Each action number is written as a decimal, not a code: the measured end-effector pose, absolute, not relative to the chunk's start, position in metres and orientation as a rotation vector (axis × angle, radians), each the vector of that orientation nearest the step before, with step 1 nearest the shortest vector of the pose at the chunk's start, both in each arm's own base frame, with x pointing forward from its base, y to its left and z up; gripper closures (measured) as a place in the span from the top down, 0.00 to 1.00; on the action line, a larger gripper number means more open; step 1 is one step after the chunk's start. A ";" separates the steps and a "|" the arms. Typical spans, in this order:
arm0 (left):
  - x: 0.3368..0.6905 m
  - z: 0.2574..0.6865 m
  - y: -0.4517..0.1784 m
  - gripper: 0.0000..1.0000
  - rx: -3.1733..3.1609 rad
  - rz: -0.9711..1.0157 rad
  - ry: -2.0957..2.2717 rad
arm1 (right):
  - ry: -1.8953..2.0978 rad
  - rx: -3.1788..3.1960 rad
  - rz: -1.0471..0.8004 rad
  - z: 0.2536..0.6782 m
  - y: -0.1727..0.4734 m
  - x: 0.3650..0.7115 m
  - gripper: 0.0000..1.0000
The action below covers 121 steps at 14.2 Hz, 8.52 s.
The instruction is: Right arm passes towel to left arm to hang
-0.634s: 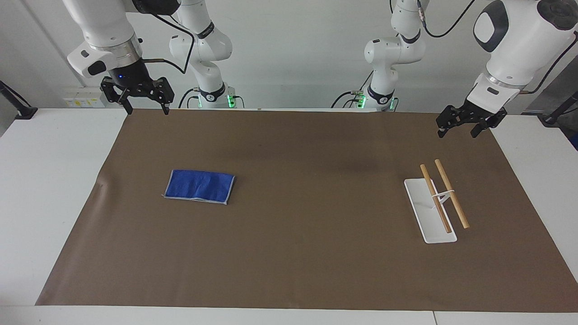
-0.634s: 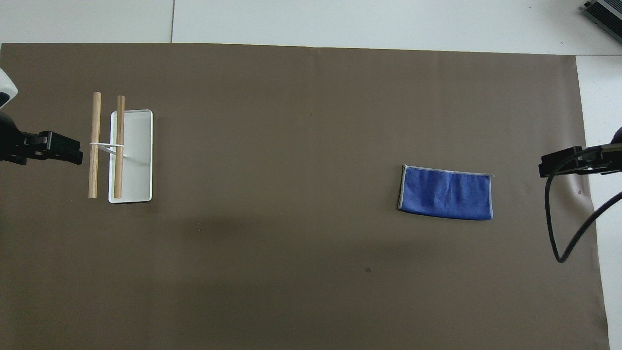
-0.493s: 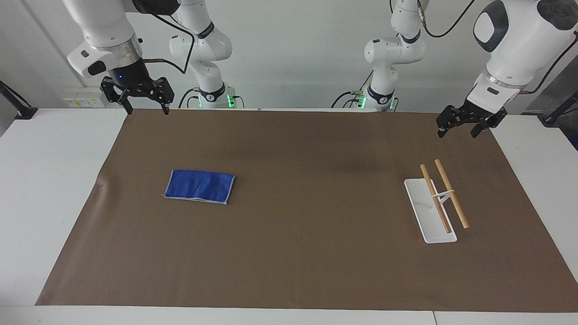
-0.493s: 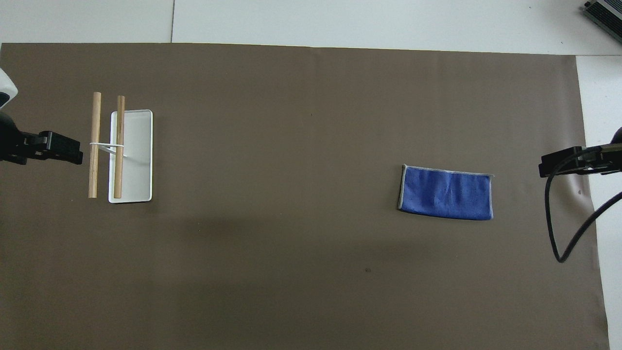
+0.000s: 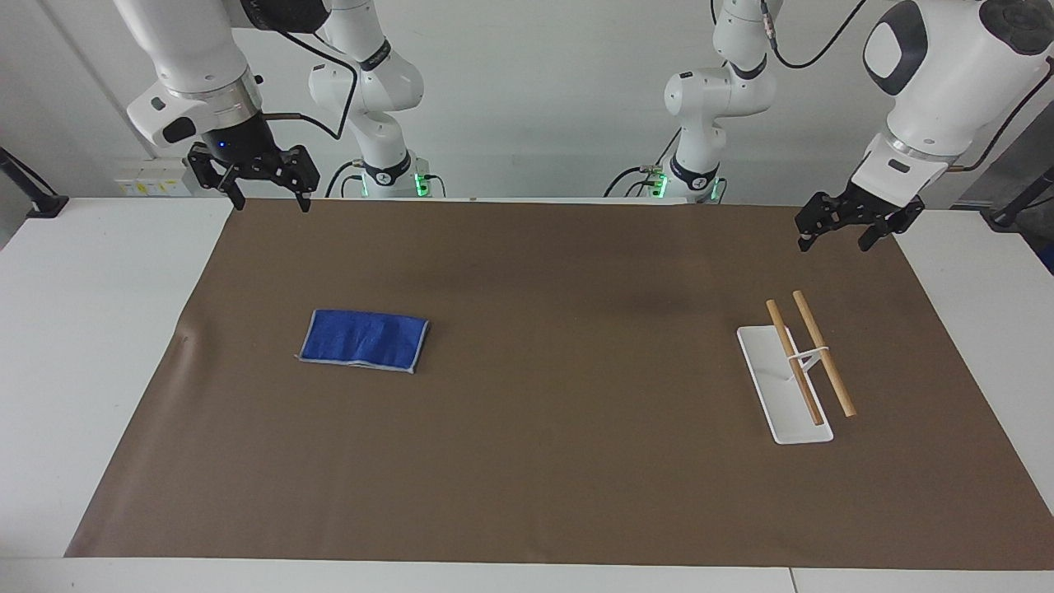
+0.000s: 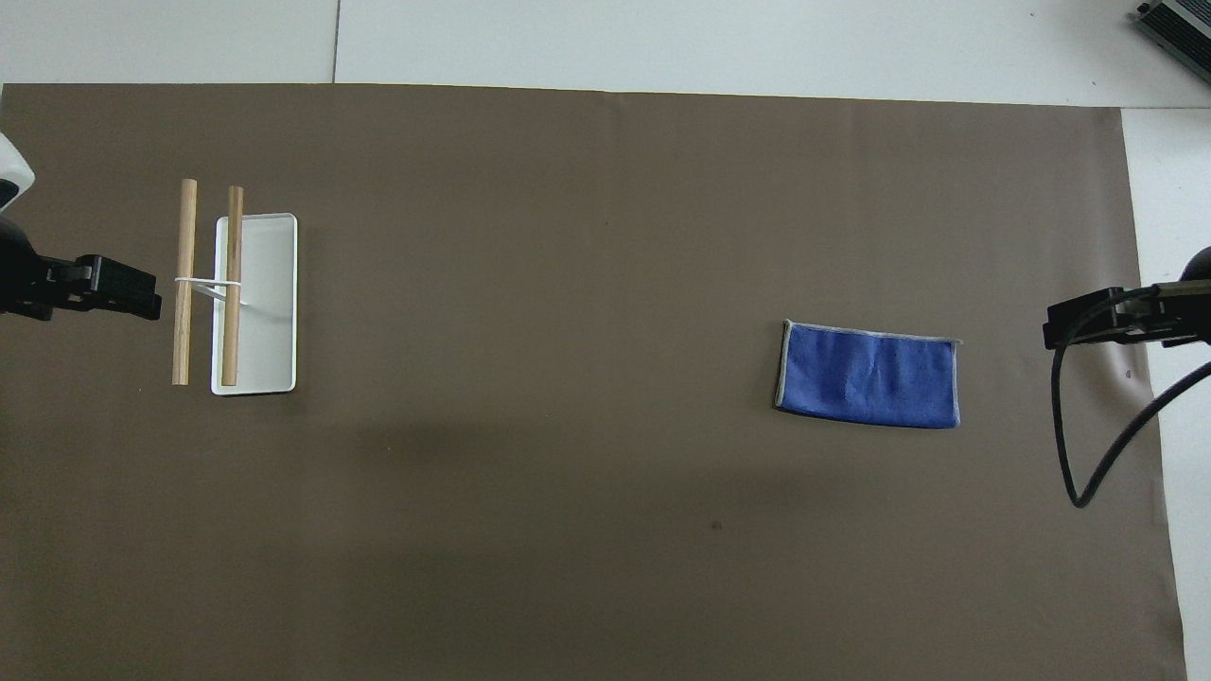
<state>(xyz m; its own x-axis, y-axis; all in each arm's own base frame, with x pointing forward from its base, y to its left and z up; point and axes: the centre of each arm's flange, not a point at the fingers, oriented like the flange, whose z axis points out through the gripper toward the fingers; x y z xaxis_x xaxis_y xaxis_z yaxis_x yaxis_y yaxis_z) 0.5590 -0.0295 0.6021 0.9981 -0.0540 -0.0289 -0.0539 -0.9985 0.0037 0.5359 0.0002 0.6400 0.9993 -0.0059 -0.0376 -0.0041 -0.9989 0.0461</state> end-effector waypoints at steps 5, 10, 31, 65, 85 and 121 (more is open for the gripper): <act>0.559 0.602 -0.029 1.00 3.137 -0.046 -0.085 | -0.010 3.095 -0.068 0.638 0.000 0.531 1.00; 0.559 0.602 -0.029 1.00 3.137 -0.046 -0.085 | -0.010 3.095 -0.072 0.637 0.000 0.530 1.00; 0.559 0.602 -0.029 1.00 3.137 -0.046 -0.084 | -0.015 3.100 -0.083 0.609 -0.007 0.518 1.00; 0.559 0.602 -0.029 1.00 3.137 -0.046 -0.084 | 0.186 3.127 0.074 0.287 0.013 0.513 0.64; 0.559 0.602 -0.029 1.00 3.137 -0.046 -0.084 | -0.322 3.548 -0.092 0.443 0.032 0.572 0.07; 0.544 0.588 -0.138 1.00 2.648 -0.087 0.812 | -2.079 3.569 -0.827 0.505 0.173 0.577 0.07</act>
<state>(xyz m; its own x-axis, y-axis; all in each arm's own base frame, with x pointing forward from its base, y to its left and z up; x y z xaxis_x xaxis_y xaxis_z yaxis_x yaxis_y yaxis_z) 0.5444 -0.1379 0.5883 0.8322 0.5296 -0.1641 0.5523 -0.7663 0.3282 0.5766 0.1726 0.5049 0.5825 -0.4464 -0.6792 -0.7911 -0.1195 -0.5999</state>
